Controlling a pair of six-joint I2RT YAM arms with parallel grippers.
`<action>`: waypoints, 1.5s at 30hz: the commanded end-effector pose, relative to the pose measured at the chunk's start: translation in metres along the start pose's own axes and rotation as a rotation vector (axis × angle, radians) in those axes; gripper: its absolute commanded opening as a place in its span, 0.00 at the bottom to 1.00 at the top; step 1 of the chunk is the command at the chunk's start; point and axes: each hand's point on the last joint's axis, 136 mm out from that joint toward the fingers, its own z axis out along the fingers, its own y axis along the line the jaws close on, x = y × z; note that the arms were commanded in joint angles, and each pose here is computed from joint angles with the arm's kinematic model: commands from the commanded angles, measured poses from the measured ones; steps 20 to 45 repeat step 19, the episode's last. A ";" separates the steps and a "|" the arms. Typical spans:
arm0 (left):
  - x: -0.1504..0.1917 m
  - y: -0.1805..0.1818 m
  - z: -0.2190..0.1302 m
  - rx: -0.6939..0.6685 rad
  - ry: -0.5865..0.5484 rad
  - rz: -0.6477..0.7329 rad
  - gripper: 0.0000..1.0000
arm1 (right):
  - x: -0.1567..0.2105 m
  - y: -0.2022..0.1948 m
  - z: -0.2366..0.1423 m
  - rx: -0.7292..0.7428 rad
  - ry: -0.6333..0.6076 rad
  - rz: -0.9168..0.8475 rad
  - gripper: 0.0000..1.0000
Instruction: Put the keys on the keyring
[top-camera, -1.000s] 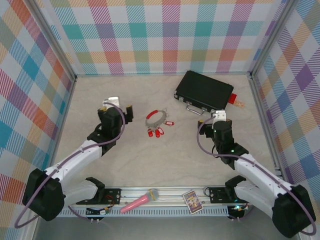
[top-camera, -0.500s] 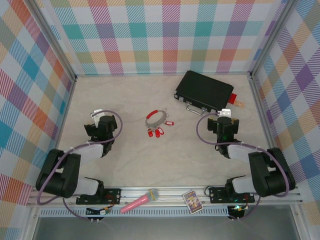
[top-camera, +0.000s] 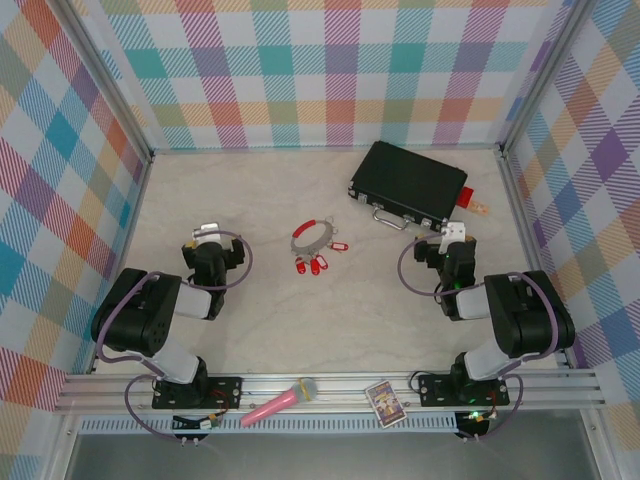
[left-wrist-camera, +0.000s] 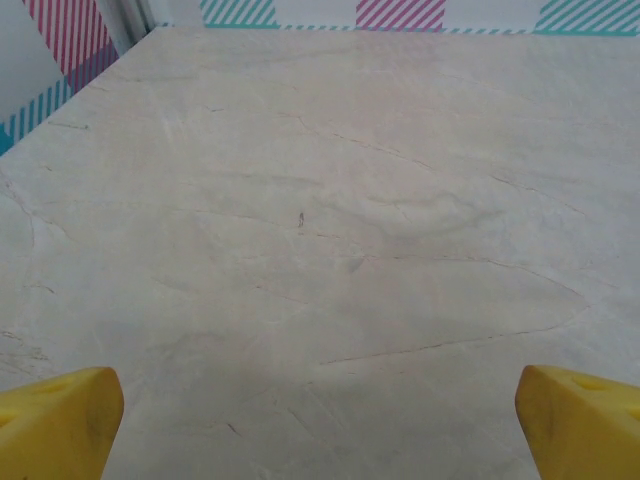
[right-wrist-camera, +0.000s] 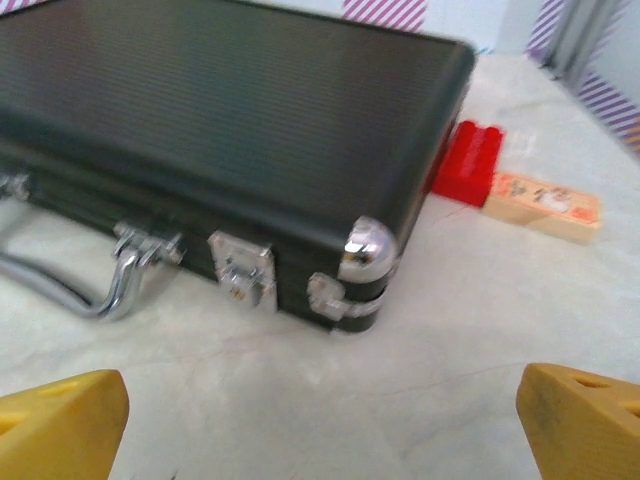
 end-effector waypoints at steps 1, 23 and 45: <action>-0.013 0.000 0.010 0.026 -0.004 -0.032 1.00 | -0.024 0.005 0.012 -0.035 -0.039 0.022 0.99; -0.014 -0.005 0.010 0.049 -0.008 -0.024 1.00 | -0.023 -0.006 0.016 -0.017 -0.001 0.072 0.99; -0.014 -0.005 0.010 0.049 -0.008 -0.024 1.00 | -0.023 -0.006 0.016 -0.017 -0.001 0.072 0.99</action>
